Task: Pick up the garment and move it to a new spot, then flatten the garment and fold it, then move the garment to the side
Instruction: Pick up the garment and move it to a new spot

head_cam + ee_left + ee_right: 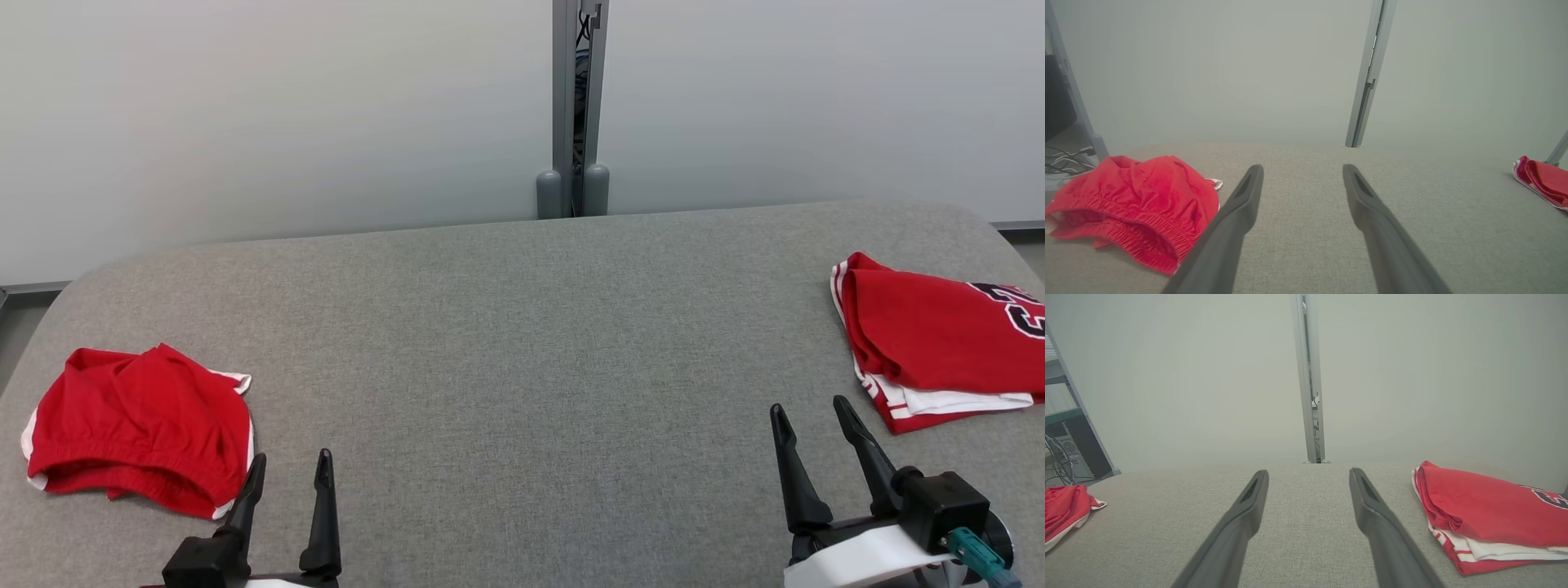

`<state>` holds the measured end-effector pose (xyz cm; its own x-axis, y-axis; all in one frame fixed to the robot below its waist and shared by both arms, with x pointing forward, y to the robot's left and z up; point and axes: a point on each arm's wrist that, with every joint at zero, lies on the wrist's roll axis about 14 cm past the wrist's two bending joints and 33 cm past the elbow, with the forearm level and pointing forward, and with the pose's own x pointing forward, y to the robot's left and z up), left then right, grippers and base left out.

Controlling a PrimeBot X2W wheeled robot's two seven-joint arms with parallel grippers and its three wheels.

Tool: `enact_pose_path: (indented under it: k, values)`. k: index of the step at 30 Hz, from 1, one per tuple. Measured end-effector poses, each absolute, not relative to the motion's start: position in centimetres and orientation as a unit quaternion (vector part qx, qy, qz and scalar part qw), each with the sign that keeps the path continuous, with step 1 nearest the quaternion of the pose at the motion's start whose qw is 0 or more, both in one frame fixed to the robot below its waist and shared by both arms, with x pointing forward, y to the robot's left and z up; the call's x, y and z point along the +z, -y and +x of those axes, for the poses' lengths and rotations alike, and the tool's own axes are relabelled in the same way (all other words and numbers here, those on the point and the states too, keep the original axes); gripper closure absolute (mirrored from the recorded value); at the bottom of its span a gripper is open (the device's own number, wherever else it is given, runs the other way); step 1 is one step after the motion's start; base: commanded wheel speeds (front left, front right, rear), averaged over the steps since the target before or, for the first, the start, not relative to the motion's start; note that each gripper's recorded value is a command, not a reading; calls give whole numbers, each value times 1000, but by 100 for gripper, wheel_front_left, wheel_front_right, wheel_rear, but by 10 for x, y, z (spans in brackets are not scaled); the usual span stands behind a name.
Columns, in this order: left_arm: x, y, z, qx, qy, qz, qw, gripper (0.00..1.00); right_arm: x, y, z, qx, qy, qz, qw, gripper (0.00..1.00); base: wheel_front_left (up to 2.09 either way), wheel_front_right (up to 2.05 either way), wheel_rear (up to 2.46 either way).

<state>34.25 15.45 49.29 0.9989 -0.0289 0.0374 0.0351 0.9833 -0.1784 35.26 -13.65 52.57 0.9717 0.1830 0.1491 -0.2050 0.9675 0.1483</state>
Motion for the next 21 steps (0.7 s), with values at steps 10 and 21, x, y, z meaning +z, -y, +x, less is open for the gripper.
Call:
enact_pose_path:
  k: [10, 21]
  values:
    - [497, -155, 343, -14, 24, -76, 997, 0, 525, 136, 352, 99, 66, 79, 990, 0, 0, 0, 0]
    - [496, -158, 342, -7, 24, -61, 998, 0, 524, 134, 353, 102, 64, 78, 990, 0, 0, 0, 0]
